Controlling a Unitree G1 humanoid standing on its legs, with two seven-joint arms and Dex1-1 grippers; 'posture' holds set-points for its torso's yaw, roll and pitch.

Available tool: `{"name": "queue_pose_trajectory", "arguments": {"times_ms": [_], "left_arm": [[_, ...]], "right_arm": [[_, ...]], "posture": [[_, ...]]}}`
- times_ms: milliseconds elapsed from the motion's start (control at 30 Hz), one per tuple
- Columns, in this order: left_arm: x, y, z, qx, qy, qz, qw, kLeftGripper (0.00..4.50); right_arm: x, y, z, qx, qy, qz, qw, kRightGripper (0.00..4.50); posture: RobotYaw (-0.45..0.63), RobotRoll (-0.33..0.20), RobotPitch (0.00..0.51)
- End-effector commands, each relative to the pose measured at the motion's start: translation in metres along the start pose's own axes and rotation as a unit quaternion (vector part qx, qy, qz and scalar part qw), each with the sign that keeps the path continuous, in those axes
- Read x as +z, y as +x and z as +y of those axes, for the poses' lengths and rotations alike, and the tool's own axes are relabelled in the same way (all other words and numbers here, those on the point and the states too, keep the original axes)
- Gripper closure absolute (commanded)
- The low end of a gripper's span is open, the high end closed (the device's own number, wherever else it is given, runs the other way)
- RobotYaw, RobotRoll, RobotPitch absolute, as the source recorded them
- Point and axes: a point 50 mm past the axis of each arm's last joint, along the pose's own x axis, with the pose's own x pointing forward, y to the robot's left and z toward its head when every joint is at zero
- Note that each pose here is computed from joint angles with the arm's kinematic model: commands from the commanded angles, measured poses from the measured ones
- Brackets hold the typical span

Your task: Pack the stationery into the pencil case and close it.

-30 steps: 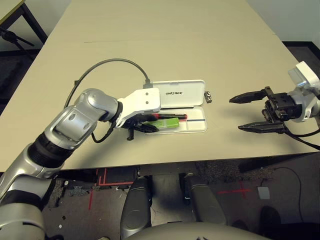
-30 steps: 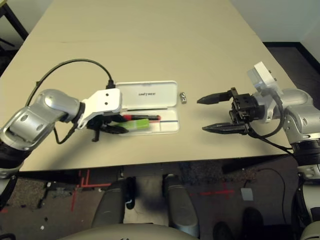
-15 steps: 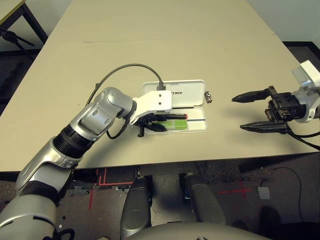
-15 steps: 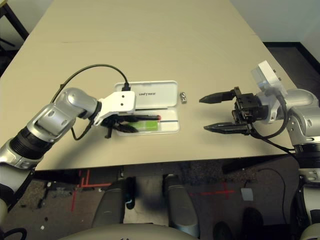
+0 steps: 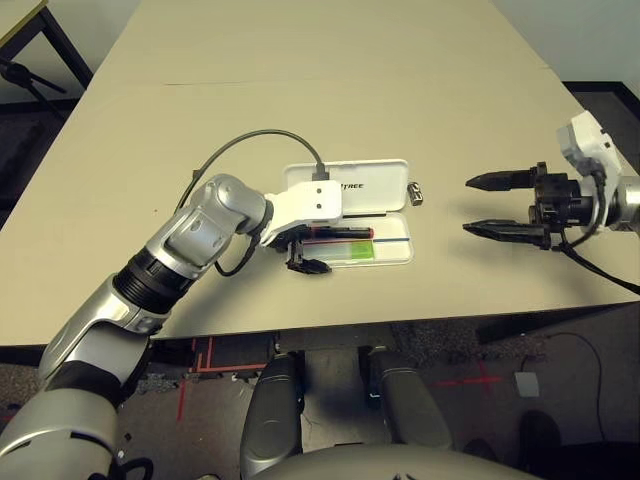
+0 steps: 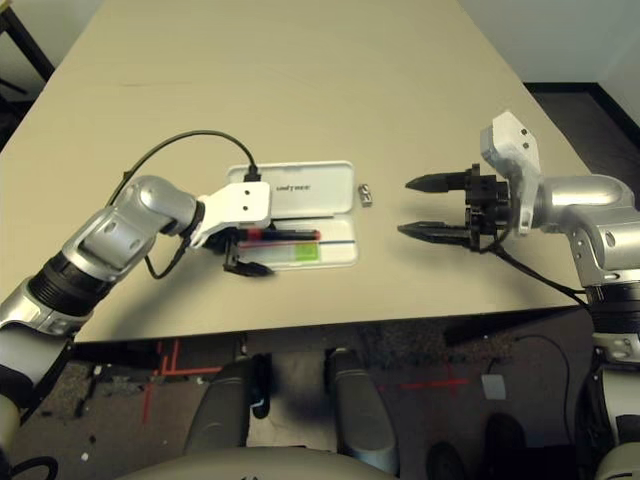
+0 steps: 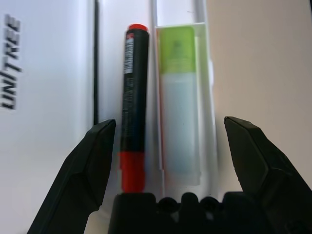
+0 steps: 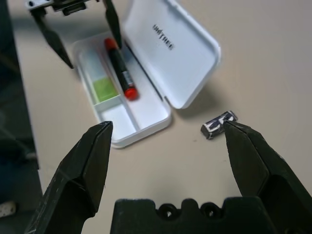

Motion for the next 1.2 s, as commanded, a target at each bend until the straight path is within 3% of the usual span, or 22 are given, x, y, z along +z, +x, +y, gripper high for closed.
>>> {"name": "queue_pose_trajectory", "arguments": {"times_ms": [33,133,467,867,1200], "left_arm": [[-0.003,-0.012,0.0,0.01,-0.01,-0.007,1.0,0.03],[-0.006,-0.022,0.001,0.024,-0.026,-0.01,0.999,0.03],[-0.014,-0.042,0.003,0.067,-0.055,-0.008,0.996,0.03],[-0.022,-0.054,0.002,0.104,-0.078,-0.004,0.991,0.03],[-0.026,-0.059,0.001,0.118,-0.088,-0.002,0.989,0.03]], "right_arm": [[0.001,0.004,-0.006,-0.061,0.002,0.043,0.997,0.0],[-0.005,0.013,-0.014,-0.112,0.019,0.099,0.988,0.0],[-0.01,0.046,-0.03,-0.203,0.104,0.135,0.964,0.0],[-0.018,0.085,-0.027,-0.237,0.164,0.146,0.947,0.0],[-0.032,0.103,-0.021,-0.248,0.176,0.162,0.939,0.0]], "posture": [[-0.08,0.0,0.182],[-0.07,0.0,0.183],[-0.02,0.0,0.186],[0.02,0.0,0.18],[0.04,0.0,0.178]]}}
